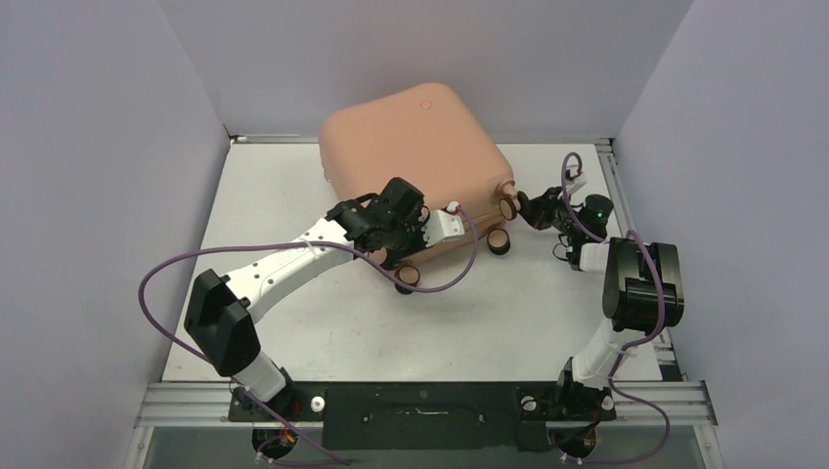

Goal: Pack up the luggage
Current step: Zip the luggage at the center of the board.

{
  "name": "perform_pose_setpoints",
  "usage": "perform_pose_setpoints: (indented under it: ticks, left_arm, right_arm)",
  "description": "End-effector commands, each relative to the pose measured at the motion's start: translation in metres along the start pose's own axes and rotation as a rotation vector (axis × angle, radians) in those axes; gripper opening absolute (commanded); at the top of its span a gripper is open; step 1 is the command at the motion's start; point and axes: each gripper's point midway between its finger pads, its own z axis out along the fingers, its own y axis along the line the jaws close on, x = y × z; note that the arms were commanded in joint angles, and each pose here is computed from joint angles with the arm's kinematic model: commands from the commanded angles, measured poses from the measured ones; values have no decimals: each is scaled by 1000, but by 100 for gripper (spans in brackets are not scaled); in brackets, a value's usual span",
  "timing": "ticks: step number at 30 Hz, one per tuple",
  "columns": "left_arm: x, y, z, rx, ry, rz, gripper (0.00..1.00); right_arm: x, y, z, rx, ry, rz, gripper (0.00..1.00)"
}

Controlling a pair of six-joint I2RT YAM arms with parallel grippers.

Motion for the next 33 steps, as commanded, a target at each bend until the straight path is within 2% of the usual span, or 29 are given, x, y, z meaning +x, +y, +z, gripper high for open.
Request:
perform_pose_setpoints:
  ticks: [1, 7, 14, 21, 26, 33]
  left_arm:
    - [83, -27, -26, 101, 293, -37, 0]
    - [104, -31, -24, 101, 348, -30, 0]
    - [123, -33, -31, 118, 357, -18, 0]
    - [142, -30, -41, 135, 343, 0, 0]
    - [150, -20, -45, 84, 346, -11, 0]
    - [130, 5, -88, 43, 184, -120, 0]
  right_arm:
    - [-62, -55, 1, 257, -153, -124, 5]
    - [-86, -58, 3, 347, -173, -203, 5]
    - [-74, -58, 48, 322, -57, -268, 5]
    - [-96, -70, 90, 274, -35, -339, 5]
    - [-100, -31, 85, 108, -81, -364, 5]
    - [-68, 28, 52, -54, -62, -369, 5]
